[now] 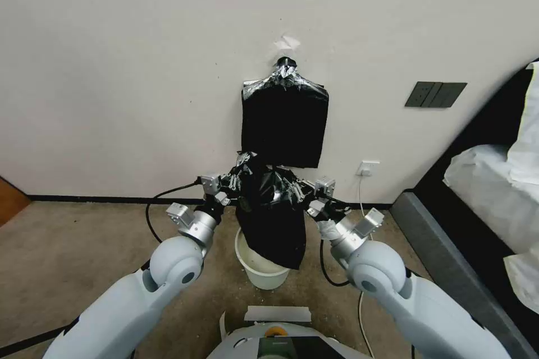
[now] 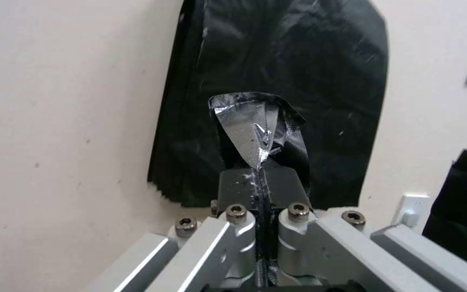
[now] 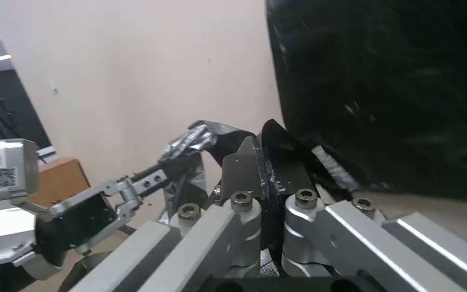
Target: Place a trash bag onto the trash bin.
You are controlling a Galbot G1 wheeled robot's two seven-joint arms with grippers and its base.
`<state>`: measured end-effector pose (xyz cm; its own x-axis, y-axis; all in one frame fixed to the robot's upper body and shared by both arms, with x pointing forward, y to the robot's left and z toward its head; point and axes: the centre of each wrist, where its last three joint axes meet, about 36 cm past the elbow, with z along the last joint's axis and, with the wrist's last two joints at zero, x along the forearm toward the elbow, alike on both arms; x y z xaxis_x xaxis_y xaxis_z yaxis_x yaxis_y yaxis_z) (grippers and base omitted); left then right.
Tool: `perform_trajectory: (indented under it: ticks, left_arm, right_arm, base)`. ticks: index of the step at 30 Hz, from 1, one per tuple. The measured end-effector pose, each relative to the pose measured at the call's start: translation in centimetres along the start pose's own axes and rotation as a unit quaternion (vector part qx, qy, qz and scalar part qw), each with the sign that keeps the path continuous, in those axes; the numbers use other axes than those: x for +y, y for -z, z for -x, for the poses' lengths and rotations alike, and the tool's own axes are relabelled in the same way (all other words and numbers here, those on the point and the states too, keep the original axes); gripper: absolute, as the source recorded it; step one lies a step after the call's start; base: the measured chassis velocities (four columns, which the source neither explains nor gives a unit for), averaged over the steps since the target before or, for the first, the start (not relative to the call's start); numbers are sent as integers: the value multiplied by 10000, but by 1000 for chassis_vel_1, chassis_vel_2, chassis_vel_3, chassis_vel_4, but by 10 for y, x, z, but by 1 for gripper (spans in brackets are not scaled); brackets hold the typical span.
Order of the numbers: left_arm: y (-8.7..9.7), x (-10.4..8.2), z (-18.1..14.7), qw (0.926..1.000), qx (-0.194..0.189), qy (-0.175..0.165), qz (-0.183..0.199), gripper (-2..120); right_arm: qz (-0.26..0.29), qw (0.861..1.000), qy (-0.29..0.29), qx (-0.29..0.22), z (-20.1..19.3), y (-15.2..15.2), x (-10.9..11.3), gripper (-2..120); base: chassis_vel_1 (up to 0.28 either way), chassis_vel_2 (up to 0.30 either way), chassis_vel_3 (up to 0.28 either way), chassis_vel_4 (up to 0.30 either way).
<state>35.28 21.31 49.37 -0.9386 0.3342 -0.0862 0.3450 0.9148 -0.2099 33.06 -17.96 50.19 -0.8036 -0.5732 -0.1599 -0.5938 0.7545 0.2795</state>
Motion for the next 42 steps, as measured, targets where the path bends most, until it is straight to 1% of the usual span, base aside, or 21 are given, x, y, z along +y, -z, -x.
perform_trajectory:
  ticks: [2,3,6,7,15,20,22,24,29,33,34,37,42]
  left_arm:
    - [-11,-2,-4,9999,94,70,-69,0]
    - [-11,-2,-4,9999,94,70,-69,0]
    - [-28,-8,-10,9995,227,168,-133,0]
    - [-28,-8,-10,9995,227,168,-133,0]
    - [-49,-22,-20,9979,472,310,-324,0]
    - [-57,-29,-24,9960,642,451,-417,0]
    - [-57,-30,-24,9959,658,461,-426,0]
    - [-61,-34,-25,9945,779,514,-476,0]
    - [-66,-38,-31,9924,924,601,-546,0]
    - [-74,-41,-41,9888,1111,785,-616,0]
    - [-74,-41,-41,9888,1111,785,-616,0]
    - [-83,-42,-52,9863,1244,913,-584,0]
    - [-91,-44,-60,9841,1338,1009,-582,0]
  right_arm:
    - [45,9999,-108,82,-4,-11,0,0]
    - [45,9999,-108,82,-4,-11,0,0]
    - [114,9993,-285,217,-13,-28,0,0]
    - [114,9993,-285,217,-13,-28,0,0]
    - [95,9972,-627,404,-33,-49,1,0]
    - [99,9953,-840,463,-42,-53,1,0]
    - [99,9951,-861,469,-43,-53,1,0]
    - [101,9935,-1010,518,-50,-56,3,0]
    - [114,9911,-1183,602,-59,-62,6,0]
    - [136,9874,-1383,760,-69,-75,11,0]
    - [136,9874,-1383,760,-69,-75,11,0]
    - [153,9833,-1585,886,-74,-87,15,0]
    - [160,9778,-1800,1062,-79,-100,15,0]
  base:
    - [0,0,0,0]
    - [0,0,0,0]
    - [0,0,0,0]
    - [0,0,0,0]
    - [0,0,0,0]
    - [0,0,0,0]
    - [0,0,0,0]
    - [0,0,0,0]
    - [0,0,0,0]
    - [0,0,0,0]
    - [0,0,0,0]
    - [0,0,0,0]
    - [0,0,0,0]
